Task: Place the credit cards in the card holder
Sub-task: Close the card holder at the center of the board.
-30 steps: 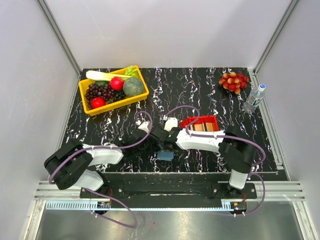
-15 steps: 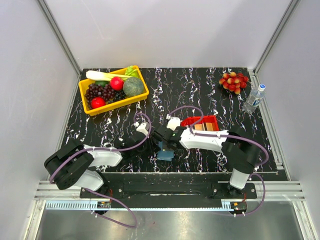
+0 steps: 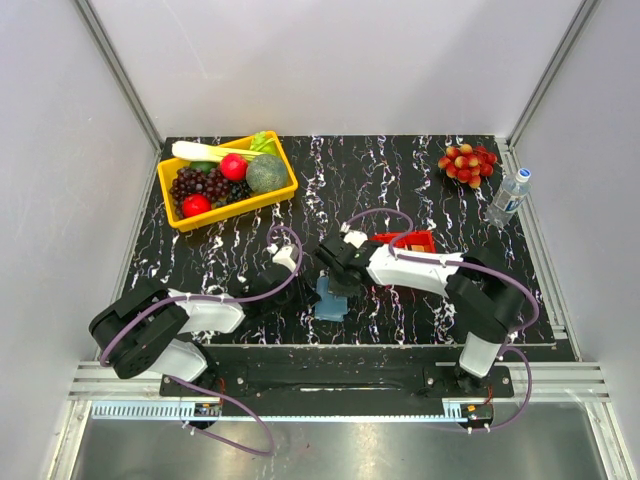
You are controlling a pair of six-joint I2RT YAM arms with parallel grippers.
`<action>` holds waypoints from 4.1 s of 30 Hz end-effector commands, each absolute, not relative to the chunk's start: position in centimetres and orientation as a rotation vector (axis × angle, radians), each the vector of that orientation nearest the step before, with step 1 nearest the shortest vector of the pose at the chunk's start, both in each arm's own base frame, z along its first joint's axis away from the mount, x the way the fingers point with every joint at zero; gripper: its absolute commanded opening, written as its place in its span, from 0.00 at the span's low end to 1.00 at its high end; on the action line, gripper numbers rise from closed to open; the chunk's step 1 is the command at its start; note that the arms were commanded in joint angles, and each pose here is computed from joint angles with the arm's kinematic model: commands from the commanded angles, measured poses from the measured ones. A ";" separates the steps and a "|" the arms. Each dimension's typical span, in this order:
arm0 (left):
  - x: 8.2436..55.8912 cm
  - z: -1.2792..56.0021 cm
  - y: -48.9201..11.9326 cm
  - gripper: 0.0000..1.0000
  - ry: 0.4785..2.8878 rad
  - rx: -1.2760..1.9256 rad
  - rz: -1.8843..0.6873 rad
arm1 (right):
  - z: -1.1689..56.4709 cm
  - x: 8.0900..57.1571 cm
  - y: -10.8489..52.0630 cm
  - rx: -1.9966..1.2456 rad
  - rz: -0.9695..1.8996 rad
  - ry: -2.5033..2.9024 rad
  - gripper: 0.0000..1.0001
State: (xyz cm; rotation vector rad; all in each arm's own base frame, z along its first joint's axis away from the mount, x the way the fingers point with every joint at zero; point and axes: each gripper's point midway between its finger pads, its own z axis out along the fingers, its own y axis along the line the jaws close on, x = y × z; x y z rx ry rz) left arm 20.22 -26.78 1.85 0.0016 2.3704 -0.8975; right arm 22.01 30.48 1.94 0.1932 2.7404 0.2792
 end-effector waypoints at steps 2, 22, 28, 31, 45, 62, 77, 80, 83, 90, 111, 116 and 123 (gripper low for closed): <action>18.8 1.3 -27.9 0.09 2.388 0.094 -0.955 | -6.8 20.5 28.6 0.218 0.085 2.898 0.02; 18.6 1.2 -28.5 0.09 2.390 0.105 -0.992 | -10.2 20.3 29.8 0.222 -0.096 2.879 0.15; 18.8 1.4 -28.6 0.09 2.384 0.101 -0.995 | -11.5 19.9 29.6 0.223 -0.124 2.900 0.17; 18.7 1.4 -28.6 0.09 2.382 0.103 -1.001 | -11.8 19.7 29.5 0.233 -0.111 2.911 0.19; 18.3 1.9 -28.7 0.07 2.323 0.089 -1.053 | -12.9 19.8 28.8 0.305 -0.245 2.882 0.38; 17.5 2.0 -28.1 0.06 2.295 0.073 -1.032 | -14.2 19.6 29.3 0.290 -0.452 2.872 0.39; 17.0 2.2 -27.3 0.06 2.284 0.041 -0.975 | -17.7 17.3 28.4 0.295 -0.636 2.918 0.40; 16.9 2.4 -27.5 0.06 2.279 0.049 -0.978 | -19.2 16.2 27.3 0.322 -0.708 2.950 0.40; 16.5 2.6 -27.8 0.06 2.277 0.062 -0.988 | -20.0 15.7 26.3 0.353 -0.747 2.969 0.40; 16.2 3.0 -27.7 0.06 2.276 0.100 -0.974 | -21.1 14.2 26.0 0.377 -0.781 2.996 0.40; 19.0 8.0 -27.2 0.17 2.126 0.106 -0.867 | -23.3 14.7 26.6 0.325 -0.519 2.997 0.41; 19.4 8.6 -26.5 0.18 2.106 0.065 -0.840 | -16.4 18.8 27.0 0.272 -0.388 2.795 0.43; 20.2 8.9 -25.2 0.24 2.109 0.031 -0.745 | -2.9 25.0 31.6 0.031 0.016 2.515 0.66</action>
